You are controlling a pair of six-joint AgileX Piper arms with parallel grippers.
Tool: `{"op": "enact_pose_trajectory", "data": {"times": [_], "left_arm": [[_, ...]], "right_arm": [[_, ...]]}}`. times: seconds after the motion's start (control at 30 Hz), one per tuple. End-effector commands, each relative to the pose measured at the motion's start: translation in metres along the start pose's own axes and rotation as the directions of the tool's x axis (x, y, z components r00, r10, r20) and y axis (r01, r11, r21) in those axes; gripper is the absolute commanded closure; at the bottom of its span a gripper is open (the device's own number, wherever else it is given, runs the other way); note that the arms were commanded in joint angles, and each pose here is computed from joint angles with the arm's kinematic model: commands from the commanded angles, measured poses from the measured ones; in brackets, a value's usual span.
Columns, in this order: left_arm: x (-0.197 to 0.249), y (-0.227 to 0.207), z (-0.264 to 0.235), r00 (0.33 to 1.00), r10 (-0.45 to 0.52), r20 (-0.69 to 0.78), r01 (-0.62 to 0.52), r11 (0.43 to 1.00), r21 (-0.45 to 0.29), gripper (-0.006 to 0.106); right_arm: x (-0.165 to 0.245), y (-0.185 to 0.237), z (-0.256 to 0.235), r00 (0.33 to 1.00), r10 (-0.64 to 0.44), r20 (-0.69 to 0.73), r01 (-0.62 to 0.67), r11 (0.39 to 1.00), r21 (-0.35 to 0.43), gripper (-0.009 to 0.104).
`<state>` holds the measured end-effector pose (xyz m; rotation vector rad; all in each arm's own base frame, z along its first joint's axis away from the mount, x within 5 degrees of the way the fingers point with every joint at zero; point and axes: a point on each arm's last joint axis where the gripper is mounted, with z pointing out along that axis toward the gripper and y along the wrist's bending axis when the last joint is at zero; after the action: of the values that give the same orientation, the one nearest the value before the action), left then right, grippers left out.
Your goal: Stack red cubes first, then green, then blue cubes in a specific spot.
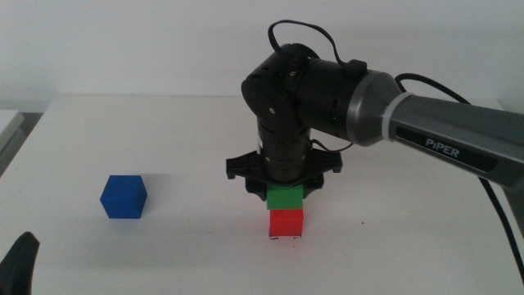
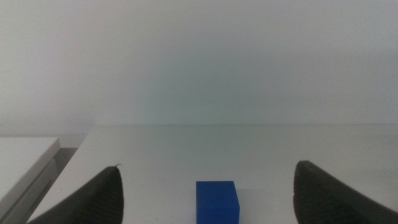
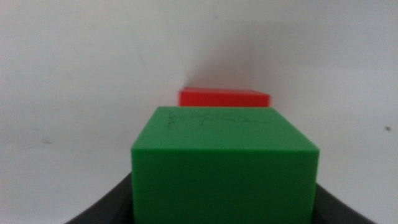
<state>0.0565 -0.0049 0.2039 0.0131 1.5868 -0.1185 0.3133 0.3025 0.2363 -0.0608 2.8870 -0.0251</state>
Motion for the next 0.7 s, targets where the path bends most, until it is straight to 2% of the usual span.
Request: {"op": "enact_pose_trajectory", "data": {"times": [0.0,0.67], "left_arm": [[-0.002,0.0,0.0,1.0,-0.005,0.017,0.005,1.0,0.001,0.007],[-0.002,0.0,0.0,1.0,-0.005,0.017,0.005,1.0,0.001,0.007]], "right_arm": [[0.003,-0.007,-0.005,1.0,-0.02,0.013,0.02,0.999,0.029,0.072],[0.004,-0.004,0.016,1.0,0.004,-0.028,-0.003,0.998,0.056,0.072]]}}
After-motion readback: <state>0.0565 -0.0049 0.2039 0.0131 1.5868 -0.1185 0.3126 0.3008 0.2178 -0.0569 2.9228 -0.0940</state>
